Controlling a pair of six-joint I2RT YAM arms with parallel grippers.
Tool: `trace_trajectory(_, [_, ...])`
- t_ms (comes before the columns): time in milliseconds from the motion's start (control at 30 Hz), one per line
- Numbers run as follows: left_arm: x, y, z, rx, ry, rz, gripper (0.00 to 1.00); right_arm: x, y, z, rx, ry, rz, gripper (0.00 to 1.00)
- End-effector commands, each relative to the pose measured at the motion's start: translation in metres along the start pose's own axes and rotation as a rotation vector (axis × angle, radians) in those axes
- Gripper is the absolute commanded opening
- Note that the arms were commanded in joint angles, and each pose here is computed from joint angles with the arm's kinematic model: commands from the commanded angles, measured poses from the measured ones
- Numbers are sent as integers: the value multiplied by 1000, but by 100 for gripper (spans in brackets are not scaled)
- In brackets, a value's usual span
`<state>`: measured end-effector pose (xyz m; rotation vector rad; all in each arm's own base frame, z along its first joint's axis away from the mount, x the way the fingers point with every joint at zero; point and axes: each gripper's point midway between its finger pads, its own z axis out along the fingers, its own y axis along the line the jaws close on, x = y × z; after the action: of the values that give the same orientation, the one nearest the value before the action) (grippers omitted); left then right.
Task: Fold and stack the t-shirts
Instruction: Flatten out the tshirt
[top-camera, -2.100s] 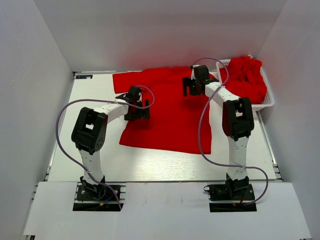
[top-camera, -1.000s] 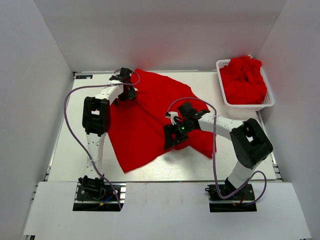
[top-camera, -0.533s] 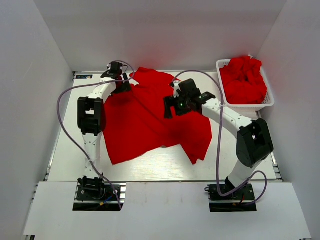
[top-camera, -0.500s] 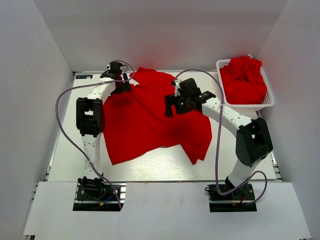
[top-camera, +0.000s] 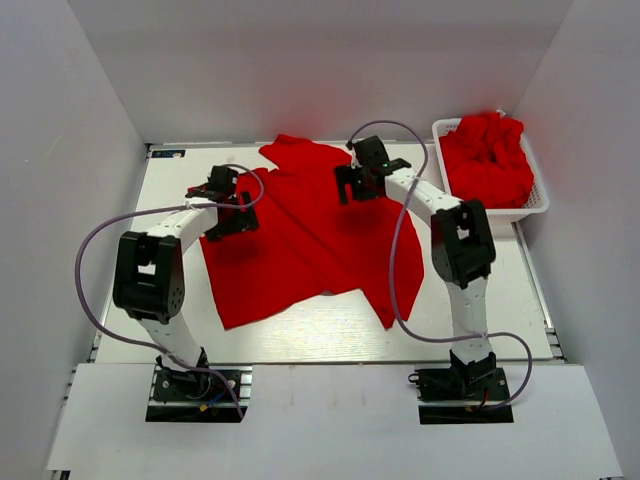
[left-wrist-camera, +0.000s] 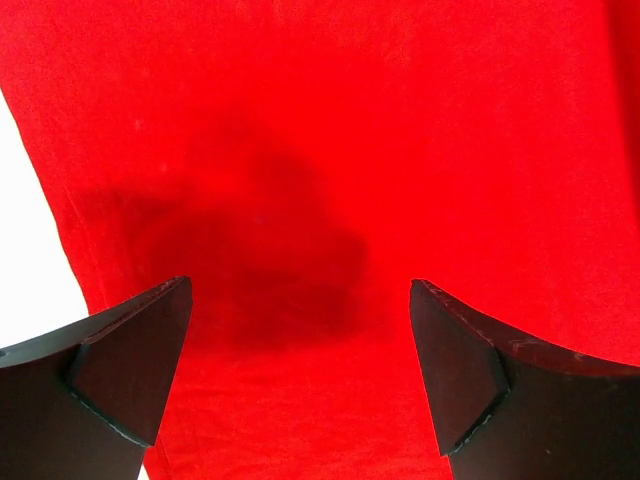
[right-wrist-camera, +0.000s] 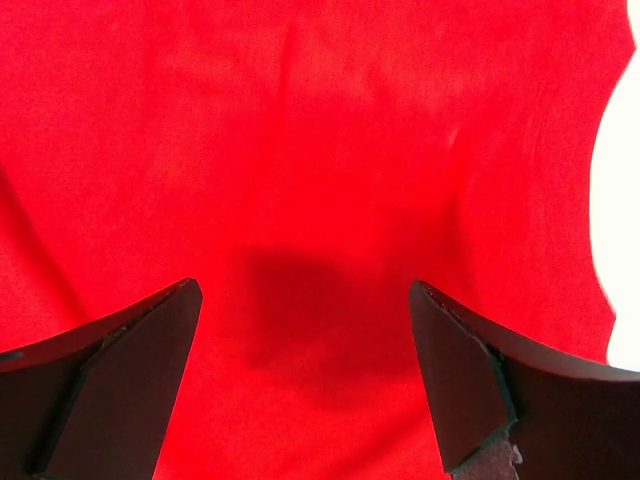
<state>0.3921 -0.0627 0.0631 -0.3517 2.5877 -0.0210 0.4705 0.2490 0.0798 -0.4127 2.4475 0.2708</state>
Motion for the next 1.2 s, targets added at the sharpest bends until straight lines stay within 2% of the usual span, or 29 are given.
trace_trajectory(0, [-17,-8,0,41,-56,-31,100,-34,-4,20,-14,-75,-57,90])
trace_trajectory(133, [-16,-12,14,62,-36,-46,100,-47,-10,40,-35,-87,-47,90])
trace_trajectory(300, [-28,-19,28,66,-44,-38,100,-40,-26,63,-69,-48,46,90])
trace_trajectory(367, [-20,-15,48,33,1,-21,100,-29,-33,67,-67,-12,61,90])
trace_trajectory(500, [-33,-26,69,47,18,12,100,-13,-64,66,6,24,147,90])
trace_trajectory(667, [-49,-45,87,111,16,68,100,7,-125,63,123,77,309,90])
trace_trajectory(867, [-69,-60,106,145,12,117,100,-2,-172,56,184,48,373,90])
trace_trajectory(967, [-80,-63,101,148,1,126,100,-29,-165,48,110,0,284,90])
trace_trajectory(1067, [-104,-69,75,171,-68,130,100,-52,-148,30,45,-48,111,90])
trace_trajectory(1133, [-115,-69,56,170,-102,127,100,-71,-138,6,26,-103,71,90])
trace_trajectory(1167, [-125,-67,33,169,-141,123,100,-67,-131,2,8,-95,19,90])
